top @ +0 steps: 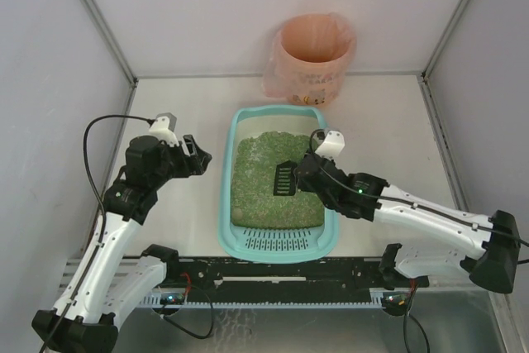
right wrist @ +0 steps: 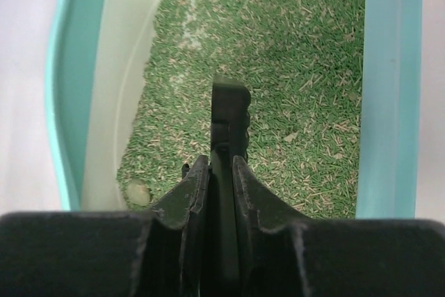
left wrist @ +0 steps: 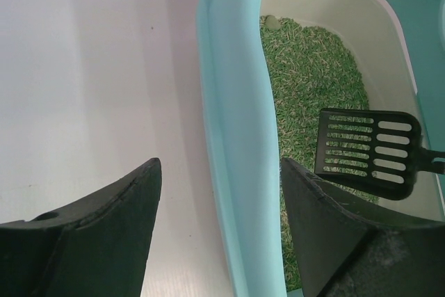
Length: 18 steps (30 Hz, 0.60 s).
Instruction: Clean the litter box
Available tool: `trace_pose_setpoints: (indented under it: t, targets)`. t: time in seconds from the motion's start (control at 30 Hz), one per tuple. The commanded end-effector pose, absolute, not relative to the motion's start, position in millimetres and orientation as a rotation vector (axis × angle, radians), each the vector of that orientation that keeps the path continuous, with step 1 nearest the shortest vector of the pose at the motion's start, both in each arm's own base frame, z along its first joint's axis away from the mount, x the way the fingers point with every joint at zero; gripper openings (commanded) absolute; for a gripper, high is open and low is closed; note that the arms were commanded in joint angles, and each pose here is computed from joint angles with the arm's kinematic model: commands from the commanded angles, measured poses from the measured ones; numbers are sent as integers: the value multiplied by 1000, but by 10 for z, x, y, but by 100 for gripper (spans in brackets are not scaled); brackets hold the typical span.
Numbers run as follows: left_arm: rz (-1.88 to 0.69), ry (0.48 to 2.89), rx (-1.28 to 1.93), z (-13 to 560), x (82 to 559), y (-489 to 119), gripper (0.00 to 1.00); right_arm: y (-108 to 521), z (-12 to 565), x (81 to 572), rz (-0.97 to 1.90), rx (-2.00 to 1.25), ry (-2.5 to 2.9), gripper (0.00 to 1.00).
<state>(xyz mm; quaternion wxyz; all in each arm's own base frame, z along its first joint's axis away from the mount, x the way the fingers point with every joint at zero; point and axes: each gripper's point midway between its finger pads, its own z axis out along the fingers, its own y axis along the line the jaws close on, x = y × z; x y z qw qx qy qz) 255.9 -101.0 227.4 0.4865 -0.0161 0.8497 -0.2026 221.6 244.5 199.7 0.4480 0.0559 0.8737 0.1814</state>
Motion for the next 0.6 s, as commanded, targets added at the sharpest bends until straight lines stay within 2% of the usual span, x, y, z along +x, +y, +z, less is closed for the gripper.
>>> trace_pose_setpoints:
  t: [0.0, 0.17, 0.3, 0.57]
  targets:
    - [-526, 2042, -45, 2290, 2605, -1048, 73, 2506, 1989, 2267, 453, 220, 2138, 0]
    - [-526, 2050, -46, 2268, 2613, -1051, 73, 2391, 1869, 2228, 391, 277, 2169, 8]
    - [-537, 2048, -41, 2273, 2619, -1067, 73, 2381, 1804, 2185, 369, 247, 2198, 25]
    - [-535, 2049, -44, 2266, 2617, -1061, 73, 2311, 1823, 2086, 346, 236, 2197, 36]
